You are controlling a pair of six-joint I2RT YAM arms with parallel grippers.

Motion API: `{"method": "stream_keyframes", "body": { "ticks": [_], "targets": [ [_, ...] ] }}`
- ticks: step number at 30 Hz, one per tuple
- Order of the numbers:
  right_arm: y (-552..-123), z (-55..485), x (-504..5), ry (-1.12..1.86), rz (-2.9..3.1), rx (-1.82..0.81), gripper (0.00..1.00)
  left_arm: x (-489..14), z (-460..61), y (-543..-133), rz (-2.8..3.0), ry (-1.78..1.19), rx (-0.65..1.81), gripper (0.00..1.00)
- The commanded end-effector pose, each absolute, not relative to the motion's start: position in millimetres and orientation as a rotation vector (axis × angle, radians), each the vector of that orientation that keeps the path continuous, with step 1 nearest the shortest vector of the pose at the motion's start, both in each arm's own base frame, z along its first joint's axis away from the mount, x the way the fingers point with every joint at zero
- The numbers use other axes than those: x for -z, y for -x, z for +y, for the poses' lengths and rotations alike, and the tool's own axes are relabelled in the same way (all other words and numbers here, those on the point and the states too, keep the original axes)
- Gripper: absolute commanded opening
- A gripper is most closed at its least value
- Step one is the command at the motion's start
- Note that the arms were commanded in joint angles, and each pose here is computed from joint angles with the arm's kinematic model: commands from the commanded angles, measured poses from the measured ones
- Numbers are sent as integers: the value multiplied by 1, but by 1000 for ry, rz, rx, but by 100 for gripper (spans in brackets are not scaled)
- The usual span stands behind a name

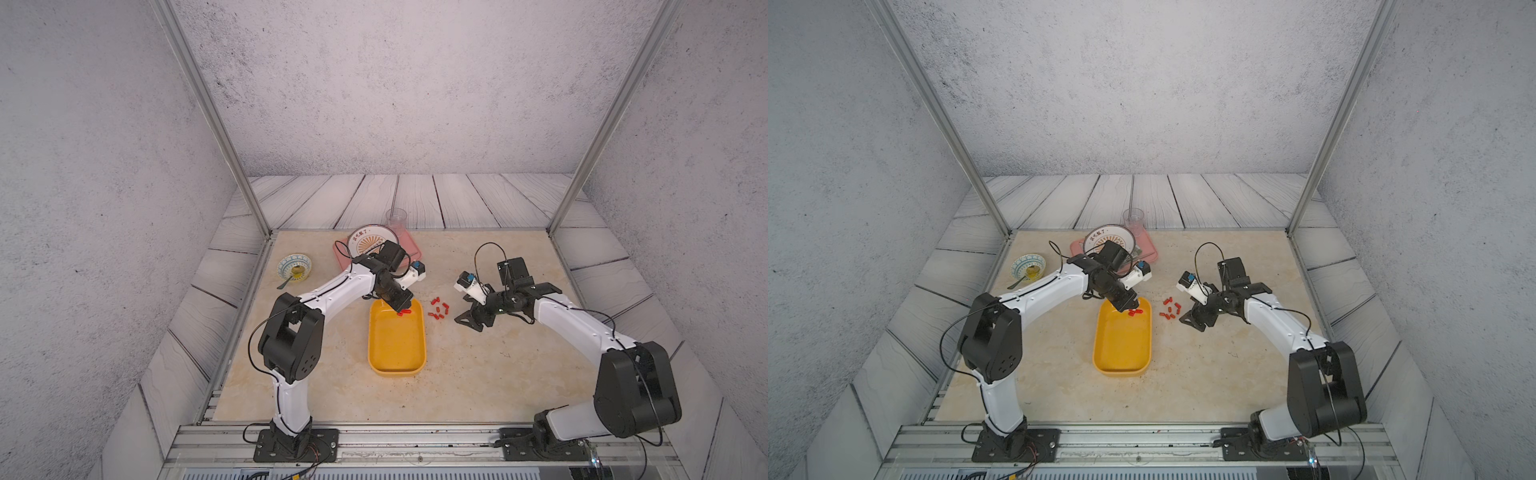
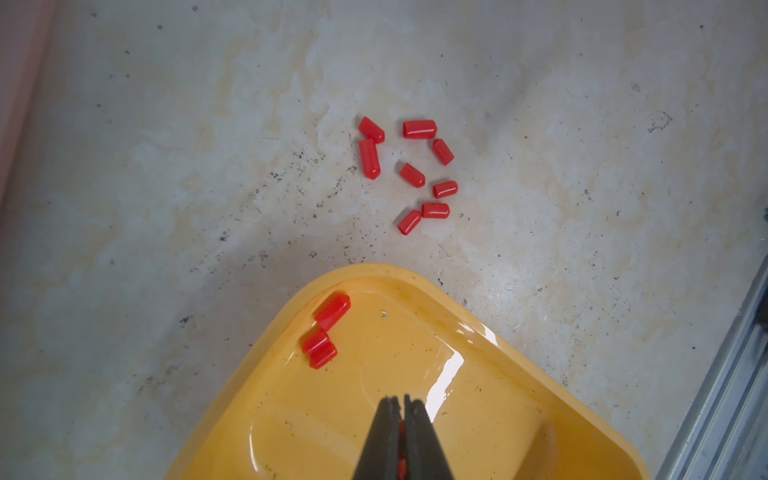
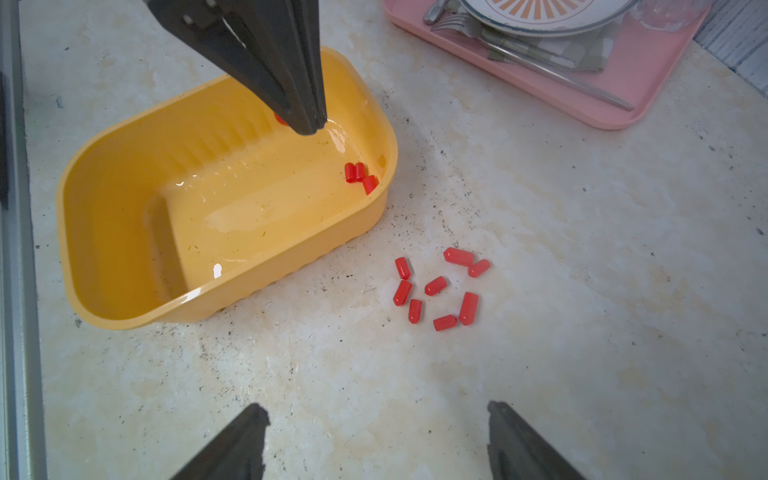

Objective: Take the screw protection sleeves out of the storage box
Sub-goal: Pick up the screw protection sleeve from the storage box, then place the screw protection sleeve at the center of the board.

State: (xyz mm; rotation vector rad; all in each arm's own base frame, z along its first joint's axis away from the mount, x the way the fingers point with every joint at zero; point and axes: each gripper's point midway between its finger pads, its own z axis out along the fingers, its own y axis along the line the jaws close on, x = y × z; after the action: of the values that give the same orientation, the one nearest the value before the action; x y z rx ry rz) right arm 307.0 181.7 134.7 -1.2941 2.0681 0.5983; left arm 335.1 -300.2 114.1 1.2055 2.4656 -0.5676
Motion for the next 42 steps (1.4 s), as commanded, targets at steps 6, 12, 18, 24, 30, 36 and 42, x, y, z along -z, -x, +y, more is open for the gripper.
{"method": "stream_keyframes", "body": {
  "ticks": [6,12,18,24,30,36,42],
  "targets": [
    [-318,172,-141,1240,2112,-536,85,-150,-323,-346,2386,-1106,568,8],
    [-327,158,-143,1179,2137,-499,85,-156,-343,-344,2352,-1072,612,8],
    [-340,130,-153,1037,2169,-468,85,-146,-376,-334,2335,-1125,663,8],
    [-356,95,-164,871,2195,-397,85,-123,-406,-331,2298,-1247,647,8],
    [-371,62,-171,716,2222,-284,85,-88,-420,-333,2296,-1349,595,8],
    [-373,57,-173,689,2224,-275,85,-56,-428,-332,2281,-1453,508,9],
    [-371,60,-173,700,2216,-304,85,-41,-431,-338,2277,-1481,477,13]
  ]
}}
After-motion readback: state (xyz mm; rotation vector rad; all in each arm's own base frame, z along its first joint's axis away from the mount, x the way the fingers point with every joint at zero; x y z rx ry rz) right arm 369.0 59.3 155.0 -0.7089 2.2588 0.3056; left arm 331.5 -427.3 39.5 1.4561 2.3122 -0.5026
